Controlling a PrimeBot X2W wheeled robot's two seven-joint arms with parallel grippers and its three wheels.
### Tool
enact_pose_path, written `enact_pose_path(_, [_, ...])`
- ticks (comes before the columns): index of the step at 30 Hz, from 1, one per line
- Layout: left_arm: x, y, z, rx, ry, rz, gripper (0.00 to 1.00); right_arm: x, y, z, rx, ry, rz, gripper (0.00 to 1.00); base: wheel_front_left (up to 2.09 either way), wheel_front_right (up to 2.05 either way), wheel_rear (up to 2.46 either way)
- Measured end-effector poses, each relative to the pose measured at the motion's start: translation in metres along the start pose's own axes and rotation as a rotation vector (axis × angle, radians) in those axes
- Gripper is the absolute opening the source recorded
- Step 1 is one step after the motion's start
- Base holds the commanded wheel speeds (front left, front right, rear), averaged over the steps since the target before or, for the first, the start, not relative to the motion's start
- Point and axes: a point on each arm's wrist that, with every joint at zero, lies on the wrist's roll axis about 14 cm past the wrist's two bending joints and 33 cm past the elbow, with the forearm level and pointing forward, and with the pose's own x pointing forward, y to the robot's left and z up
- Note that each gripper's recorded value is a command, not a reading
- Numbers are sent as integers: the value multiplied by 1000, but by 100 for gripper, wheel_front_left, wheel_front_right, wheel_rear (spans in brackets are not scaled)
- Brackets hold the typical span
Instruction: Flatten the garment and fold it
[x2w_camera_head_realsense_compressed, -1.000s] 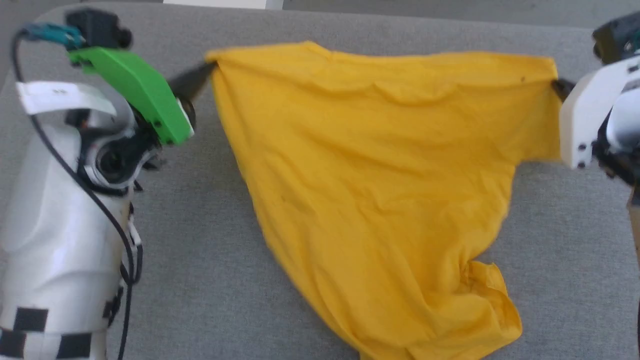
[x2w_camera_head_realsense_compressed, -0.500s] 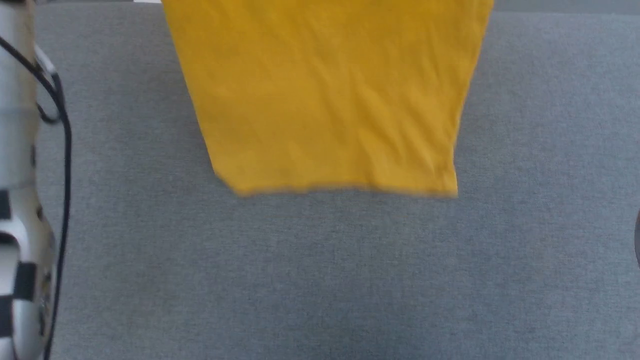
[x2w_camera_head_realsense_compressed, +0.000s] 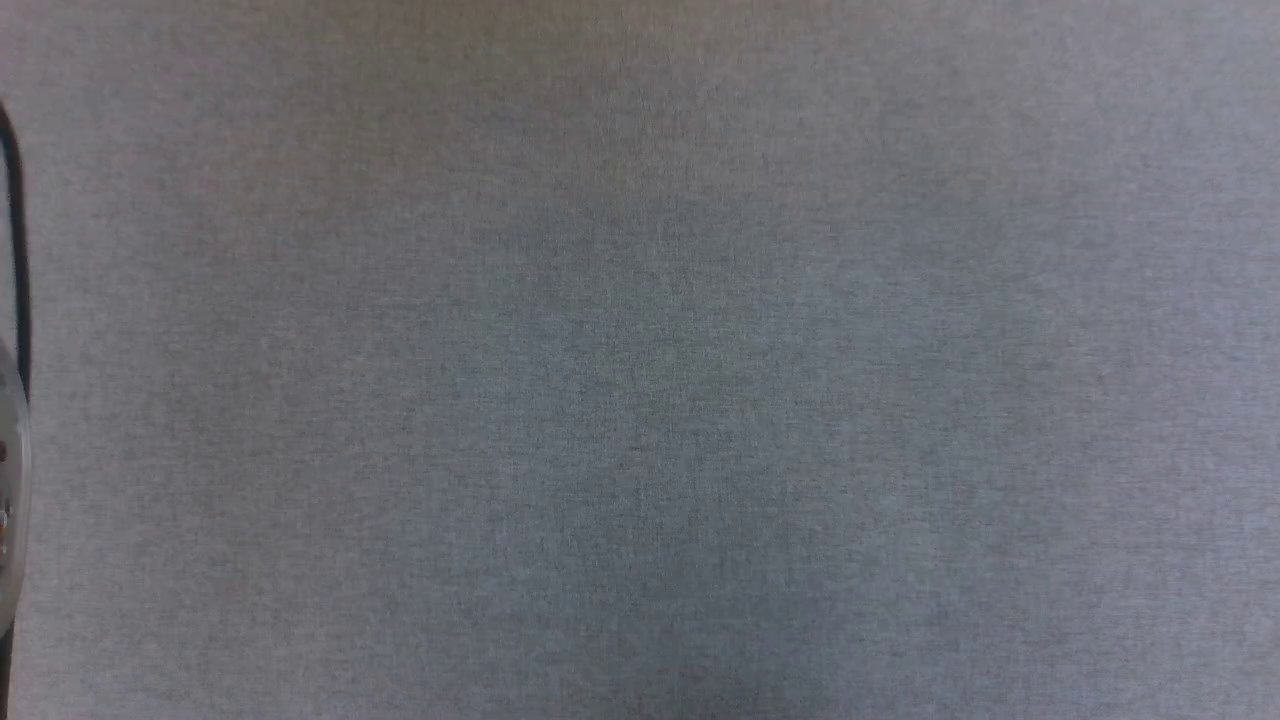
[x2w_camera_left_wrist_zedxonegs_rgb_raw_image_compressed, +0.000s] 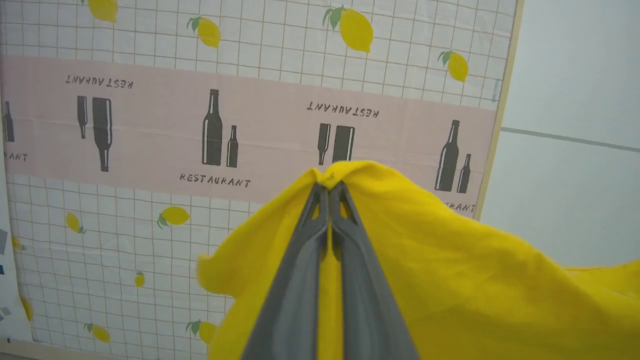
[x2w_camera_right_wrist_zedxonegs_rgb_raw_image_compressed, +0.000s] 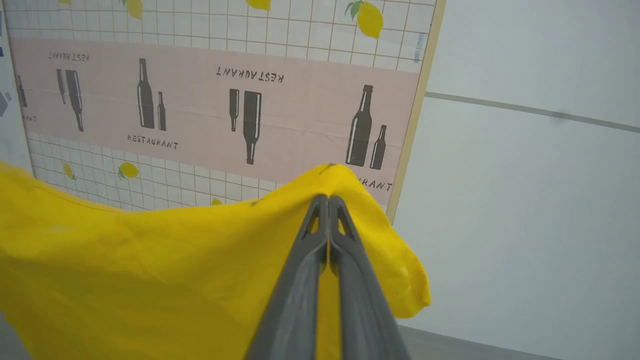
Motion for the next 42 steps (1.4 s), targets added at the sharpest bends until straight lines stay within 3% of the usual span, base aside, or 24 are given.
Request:
enact_pose_path(9, [-30,16,-98,-66,176,18,0,6,27,-82,61,118,68,0,0,0,0])
enact_pose_path(18, [-101,16,-131,-151,302,40,0,-52,47,-141,198,225,120,0,0,0,0])
enact_pose_path(26, [-215,-14,-137,-292,392,8,0,-151,35,-163,402,282,84,0,0,0,0])
enact_pose_path(34, [-338,-19,-134,-476,466,140,0,-287,37,-209,565,509,44,0,0,0,0])
enact_pose_path(42, [-419,-25,-133,-541,625,229,0,-393,40,-225,608,761,41,0,0,0,0])
